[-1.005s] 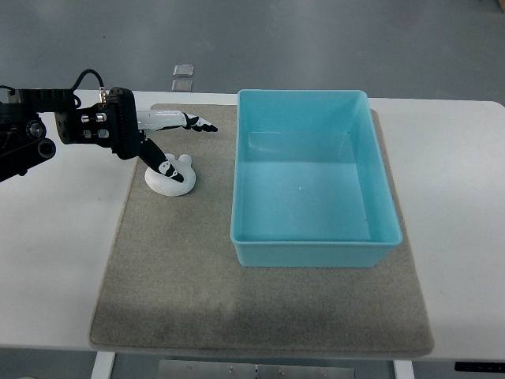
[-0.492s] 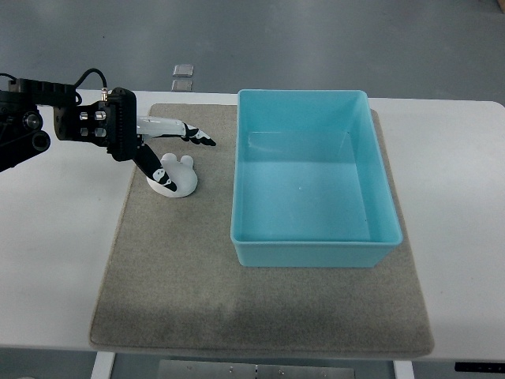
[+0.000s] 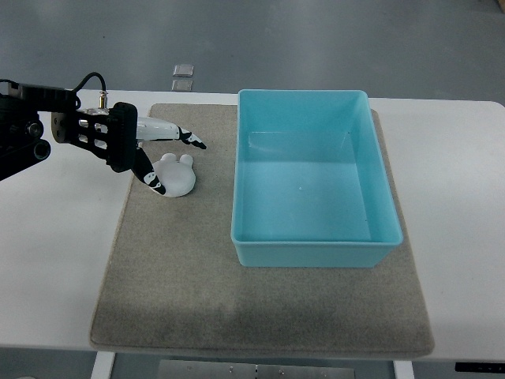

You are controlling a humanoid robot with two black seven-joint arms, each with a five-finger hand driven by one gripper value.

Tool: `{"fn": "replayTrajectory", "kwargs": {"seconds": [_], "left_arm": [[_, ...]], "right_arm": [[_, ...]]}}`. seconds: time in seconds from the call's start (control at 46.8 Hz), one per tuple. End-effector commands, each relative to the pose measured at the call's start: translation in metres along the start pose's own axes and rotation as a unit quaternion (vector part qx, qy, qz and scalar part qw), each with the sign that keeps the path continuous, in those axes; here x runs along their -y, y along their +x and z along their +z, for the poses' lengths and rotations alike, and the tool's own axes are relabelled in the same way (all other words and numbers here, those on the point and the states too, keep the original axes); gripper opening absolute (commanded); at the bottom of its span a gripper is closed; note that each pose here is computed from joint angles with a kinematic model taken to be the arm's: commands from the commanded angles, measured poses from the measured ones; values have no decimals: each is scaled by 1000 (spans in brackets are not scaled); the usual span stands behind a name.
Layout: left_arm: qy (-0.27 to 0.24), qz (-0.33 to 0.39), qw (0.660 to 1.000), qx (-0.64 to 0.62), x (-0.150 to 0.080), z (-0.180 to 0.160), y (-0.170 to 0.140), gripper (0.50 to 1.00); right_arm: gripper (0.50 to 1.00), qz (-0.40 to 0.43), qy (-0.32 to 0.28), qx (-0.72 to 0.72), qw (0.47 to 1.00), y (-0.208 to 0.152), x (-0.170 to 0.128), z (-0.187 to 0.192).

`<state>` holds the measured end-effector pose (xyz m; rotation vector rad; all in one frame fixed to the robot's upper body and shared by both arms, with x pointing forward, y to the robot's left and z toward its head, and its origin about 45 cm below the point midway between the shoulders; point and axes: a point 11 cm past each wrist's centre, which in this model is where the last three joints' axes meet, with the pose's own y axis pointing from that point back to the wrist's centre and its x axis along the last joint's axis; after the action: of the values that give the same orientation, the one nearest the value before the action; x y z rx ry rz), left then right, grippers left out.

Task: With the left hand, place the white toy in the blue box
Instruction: 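Close the left hand fingers around the white bunny toy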

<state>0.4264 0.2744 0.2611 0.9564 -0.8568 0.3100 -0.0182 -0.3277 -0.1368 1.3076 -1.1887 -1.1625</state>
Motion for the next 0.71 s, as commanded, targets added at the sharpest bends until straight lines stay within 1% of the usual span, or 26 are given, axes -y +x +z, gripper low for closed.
{"fn": "replayTrajectory", "kwargs": {"seconds": [0.0, 0.15, 0.193, 0.214, 0.235, 0.278, 0.321, 0.364, 0.406, 0.428, 0.471, 0.62, 0.663, 0.684], "left_arm": [[-1, -5, 1000, 2, 2, 1, -3, 947], [1, -15, 1000, 1, 3, 0, -9, 943], [4, -17, 1000, 3, 4, -2, -12, 926], [6, -18, 1000, 3, 4, -3, -13, 890], [7, -17, 1000, 4, 4, -4, -14, 866], [9, -9, 1000, 6, 4, -6, -12, 842], [10, -3, 1000, 8, 4, -7, -10, 804], [13, 1, 1000, 9, 4, -8, -9, 782], [13, 1, 1000, 10, 3, -8, -9, 776], [13, 2, 1000, 9, 3, -8, -9, 763], [14, 3, 1000, 10, 3, -8, -8, 705], [15, 9, 1000, 13, 2, -8, -3, 542], [15, 12, 1000, 13, 2, -8, -1, 521], [14, 14, 1000, 12, 2, -8, 0, 521]], "right_arm": [[936, 0, 0, 0, 1000, 0, 0, 0], [936, 0, 0, 0, 1000, 0, 0, 0], [936, 0, 0, 0, 1000, 0, 0, 0], [936, 0, 0, 0, 1000, 0, 0, 0], [936, 0, 0, 0, 1000, 0, 0, 0], [936, 0, 0, 0, 1000, 0, 0, 0], [936, 0, 0, 0, 1000, 0, 0, 0], [936, 0, 0, 0, 1000, 0, 0, 0], [936, 0, 0, 0, 1000, 0, 0, 0], [936, 0, 0, 0, 1000, 0, 0, 0], [936, 0, 0, 0, 1000, 0, 0, 0], [936, 0, 0, 0, 1000, 0, 0, 0], [936, 0, 0, 0, 1000, 0, 0, 0], [936, 0, 0, 0, 1000, 0, 0, 0]]}}
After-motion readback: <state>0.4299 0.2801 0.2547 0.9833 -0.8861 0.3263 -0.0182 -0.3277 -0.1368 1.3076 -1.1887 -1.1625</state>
